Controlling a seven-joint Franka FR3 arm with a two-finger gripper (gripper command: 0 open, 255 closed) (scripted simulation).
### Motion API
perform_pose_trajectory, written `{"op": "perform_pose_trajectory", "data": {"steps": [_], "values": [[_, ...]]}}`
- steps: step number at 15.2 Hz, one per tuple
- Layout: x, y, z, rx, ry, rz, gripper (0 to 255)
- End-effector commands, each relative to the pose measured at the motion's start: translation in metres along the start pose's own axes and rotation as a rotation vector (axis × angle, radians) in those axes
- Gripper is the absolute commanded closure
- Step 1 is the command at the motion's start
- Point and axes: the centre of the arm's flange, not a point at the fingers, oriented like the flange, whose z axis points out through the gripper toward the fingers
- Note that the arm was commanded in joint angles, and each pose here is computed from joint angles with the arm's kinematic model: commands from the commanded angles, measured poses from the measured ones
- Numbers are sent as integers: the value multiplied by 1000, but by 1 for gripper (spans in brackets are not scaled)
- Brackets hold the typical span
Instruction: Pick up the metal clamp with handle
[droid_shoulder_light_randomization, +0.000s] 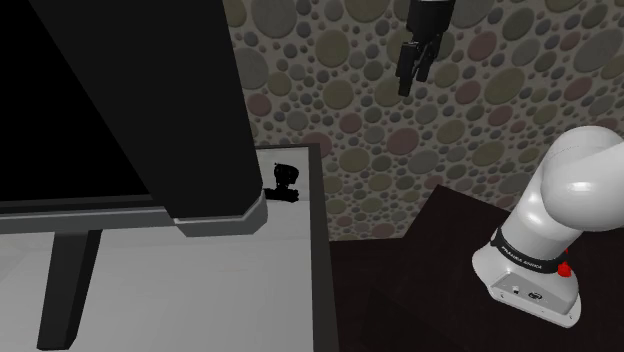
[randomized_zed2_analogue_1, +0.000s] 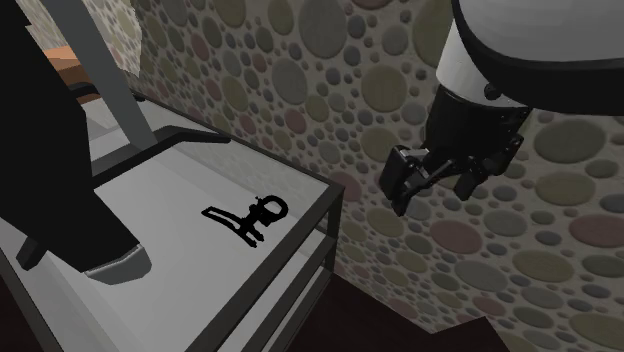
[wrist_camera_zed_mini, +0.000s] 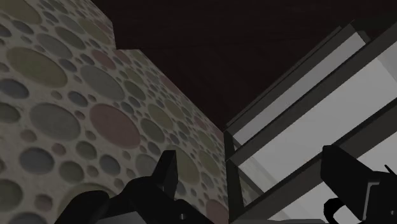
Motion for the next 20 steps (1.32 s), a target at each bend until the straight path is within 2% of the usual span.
{"op": "perform_pose_trajectory", "data": {"steps": [1, 20], "values": [[0, 0, 0, 0, 0, 0, 0], [156, -150, 98, 160, -37, 79, 0]]}}
